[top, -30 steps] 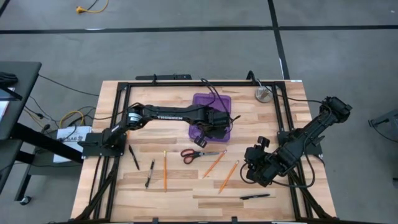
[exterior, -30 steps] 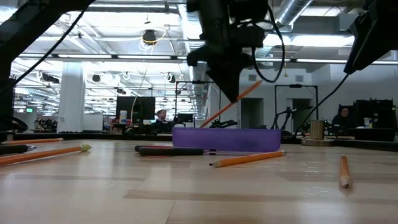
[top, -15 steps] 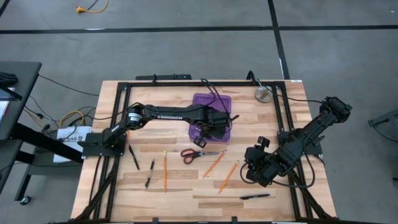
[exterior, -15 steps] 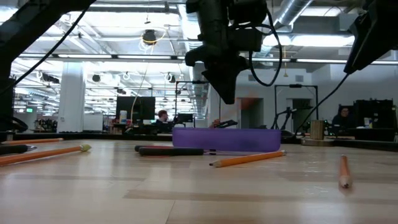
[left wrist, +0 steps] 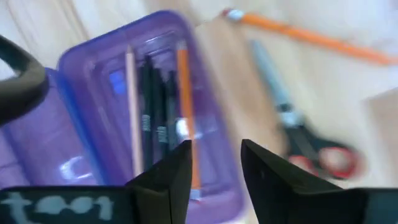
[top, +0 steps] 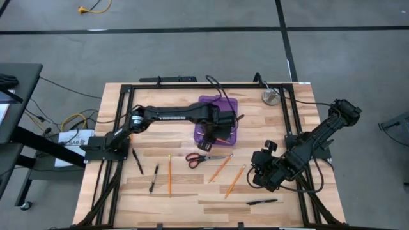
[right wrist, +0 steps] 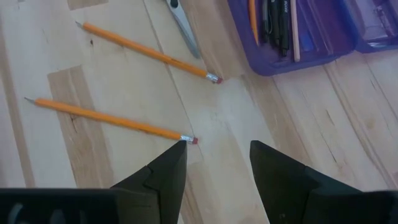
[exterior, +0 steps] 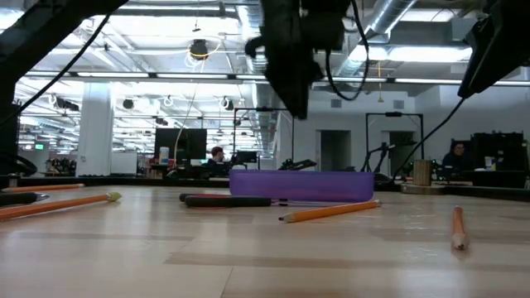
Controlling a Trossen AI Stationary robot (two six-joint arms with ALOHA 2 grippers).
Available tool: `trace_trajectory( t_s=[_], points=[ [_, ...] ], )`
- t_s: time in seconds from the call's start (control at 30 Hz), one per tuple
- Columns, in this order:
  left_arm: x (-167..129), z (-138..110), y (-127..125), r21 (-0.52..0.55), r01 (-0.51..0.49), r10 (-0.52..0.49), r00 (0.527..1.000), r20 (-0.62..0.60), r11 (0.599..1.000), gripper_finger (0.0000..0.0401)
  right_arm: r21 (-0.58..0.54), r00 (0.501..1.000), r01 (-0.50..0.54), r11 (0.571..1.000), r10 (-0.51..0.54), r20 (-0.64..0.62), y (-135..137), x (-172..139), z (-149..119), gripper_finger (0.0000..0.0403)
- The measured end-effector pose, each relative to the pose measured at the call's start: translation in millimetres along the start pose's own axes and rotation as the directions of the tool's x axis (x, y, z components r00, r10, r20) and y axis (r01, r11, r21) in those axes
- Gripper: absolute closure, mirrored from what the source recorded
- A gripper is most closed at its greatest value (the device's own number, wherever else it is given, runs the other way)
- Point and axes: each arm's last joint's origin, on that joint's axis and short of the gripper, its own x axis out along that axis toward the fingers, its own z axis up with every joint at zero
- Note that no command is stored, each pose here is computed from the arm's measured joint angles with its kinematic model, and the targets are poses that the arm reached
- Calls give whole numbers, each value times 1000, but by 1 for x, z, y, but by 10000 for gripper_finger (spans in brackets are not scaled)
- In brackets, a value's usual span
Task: Pick & place school supplies into a supply box
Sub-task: Put the bottom black pen into the pencil box
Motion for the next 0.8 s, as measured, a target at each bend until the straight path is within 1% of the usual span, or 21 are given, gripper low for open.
trace_trajectory(
  t_s=[0.1, 0.17, 0.3, 0.4, 0.5, 0.6, 0.67, 0.8],
  points=[
    [-27, 1, 1, -64, 88, -83, 994, 71, 994, 274, 16, 1000, -1, 1000, 1, 0, 0, 0, 0, 234],
    [-44, -4, 0, -103, 134, -121, 984, 132, 986, 274, 28, 1000, -1, 1000, 2, -3, 0, 0, 0, 234],
    [-78, -15, -4, -158, 137, -102, 972, 214, 978, 273, 39, 998, -38, 999, 39, -44, 2, 0, -1, 234],
    [-98, -23, -10, -176, 138, -86, 957, 276, 975, 273, 55, 992, -96, 994, 100, -80, 5, 0, -1, 234],
    [-116, -32, -22, -178, 127, -61, 940, 337, 976, 273, 77, 982, -157, 985, 164, -95, 9, -1, 1, 234],
    [-123, -48, -36, -188, 119, -35, 916, 400, 975, 273, 96, 971, -212, 972, 221, -95, 13, -2, 3, 234],
    [-119, -63, -46, -218, 119, -15, 904, 427, 969, 273, 107, 963, -242, 964, 253, -96, 16, -2, 4, 234],
    [-110, -102, -68, -278, 102, 54, 862, 504, 955, 273, 139, 961, -247, 959, 261, -92, 16, -2, 4, 234]
  ],
)
